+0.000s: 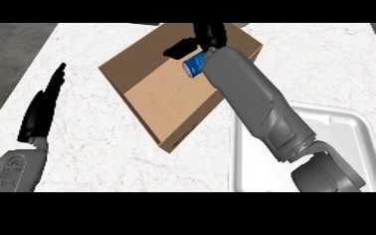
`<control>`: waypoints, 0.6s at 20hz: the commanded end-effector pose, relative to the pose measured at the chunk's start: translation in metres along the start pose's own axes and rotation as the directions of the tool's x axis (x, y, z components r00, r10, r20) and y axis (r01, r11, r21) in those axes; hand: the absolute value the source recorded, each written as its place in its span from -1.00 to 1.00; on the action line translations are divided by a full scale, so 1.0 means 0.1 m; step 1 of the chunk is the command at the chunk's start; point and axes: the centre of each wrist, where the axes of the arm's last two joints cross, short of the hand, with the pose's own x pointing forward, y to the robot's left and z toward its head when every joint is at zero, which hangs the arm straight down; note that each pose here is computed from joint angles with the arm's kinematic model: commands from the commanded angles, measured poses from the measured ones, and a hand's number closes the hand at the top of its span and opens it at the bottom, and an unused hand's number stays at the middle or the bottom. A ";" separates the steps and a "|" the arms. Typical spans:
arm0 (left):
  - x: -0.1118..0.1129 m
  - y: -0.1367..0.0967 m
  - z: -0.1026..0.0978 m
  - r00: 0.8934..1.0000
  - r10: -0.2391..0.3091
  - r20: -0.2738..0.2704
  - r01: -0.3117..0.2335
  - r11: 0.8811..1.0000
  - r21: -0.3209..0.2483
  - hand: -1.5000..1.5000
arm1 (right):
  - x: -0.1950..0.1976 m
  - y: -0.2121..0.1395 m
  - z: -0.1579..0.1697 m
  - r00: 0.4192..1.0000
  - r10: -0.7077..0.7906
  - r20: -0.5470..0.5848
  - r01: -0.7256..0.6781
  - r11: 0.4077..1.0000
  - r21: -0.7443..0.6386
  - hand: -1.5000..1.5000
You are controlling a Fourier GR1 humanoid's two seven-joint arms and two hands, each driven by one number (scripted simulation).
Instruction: Pick the can from the tray and place it in the cardboard box
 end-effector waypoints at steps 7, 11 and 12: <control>-0.18 0.34 0.11 0.999 -0.015 -0.046 0.017 0.999 0.049 0.00 | -0.25 -0.24 -0.06 0.961 -0.266 0.076 0.274 0.953 -0.127 -1.00; -0.09 0.27 0.02 0.998 0.003 -0.066 0.000 0.999 0.053 0.00 | -0.39 -0.38 -0.09 0.945 -0.321 0.067 0.327 0.937 -0.121 -1.00; -0.20 0.21 0.17 0.998 -0.008 -0.064 0.011 0.999 0.049 0.00 | -0.53 -0.58 -0.11 0.950 -0.309 0.052 0.313 0.935 -0.166 -1.00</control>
